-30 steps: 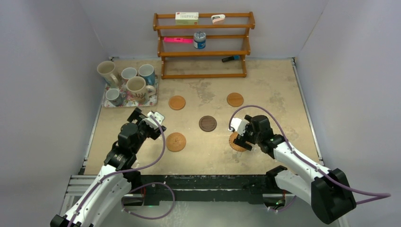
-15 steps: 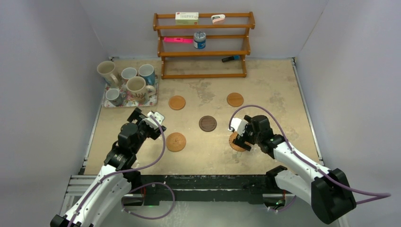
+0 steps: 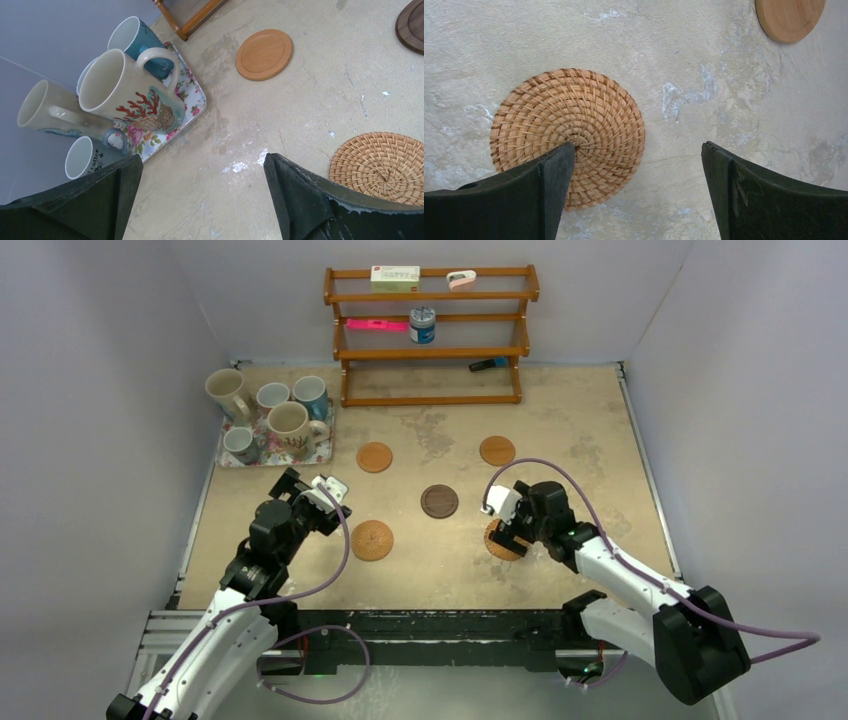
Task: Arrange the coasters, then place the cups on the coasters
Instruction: Move the coaster to the center of the board.
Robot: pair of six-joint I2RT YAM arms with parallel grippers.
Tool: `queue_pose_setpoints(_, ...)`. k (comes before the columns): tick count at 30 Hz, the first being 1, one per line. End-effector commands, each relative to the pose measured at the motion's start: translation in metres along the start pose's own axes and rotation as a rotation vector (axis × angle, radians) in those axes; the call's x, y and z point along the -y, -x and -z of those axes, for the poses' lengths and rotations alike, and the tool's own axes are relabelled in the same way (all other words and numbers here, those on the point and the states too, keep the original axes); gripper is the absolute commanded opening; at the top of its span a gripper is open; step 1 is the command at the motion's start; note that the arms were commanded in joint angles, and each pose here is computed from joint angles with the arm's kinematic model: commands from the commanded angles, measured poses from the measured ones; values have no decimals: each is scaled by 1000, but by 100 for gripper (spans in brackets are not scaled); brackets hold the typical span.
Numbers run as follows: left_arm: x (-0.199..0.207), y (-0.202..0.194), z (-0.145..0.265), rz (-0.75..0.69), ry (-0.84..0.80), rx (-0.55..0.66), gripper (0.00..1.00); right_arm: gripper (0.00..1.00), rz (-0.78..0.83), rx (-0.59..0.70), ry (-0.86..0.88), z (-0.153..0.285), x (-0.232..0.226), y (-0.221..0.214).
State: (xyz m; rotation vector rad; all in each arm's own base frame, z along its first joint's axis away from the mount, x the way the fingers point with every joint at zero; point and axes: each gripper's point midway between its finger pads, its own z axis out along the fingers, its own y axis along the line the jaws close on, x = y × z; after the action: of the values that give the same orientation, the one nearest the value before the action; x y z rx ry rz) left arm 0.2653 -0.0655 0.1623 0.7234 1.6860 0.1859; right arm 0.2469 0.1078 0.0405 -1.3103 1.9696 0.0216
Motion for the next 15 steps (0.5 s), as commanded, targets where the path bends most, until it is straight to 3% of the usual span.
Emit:
queue_pose_setpoints(1,-3,2,-1,15,22,20,100,99,-5,42,-12,-2,7,14)
queue_pose_setpoints(15,-4,3,-1,14,26,21,100,99,-9,42,-48,-5,13,14)
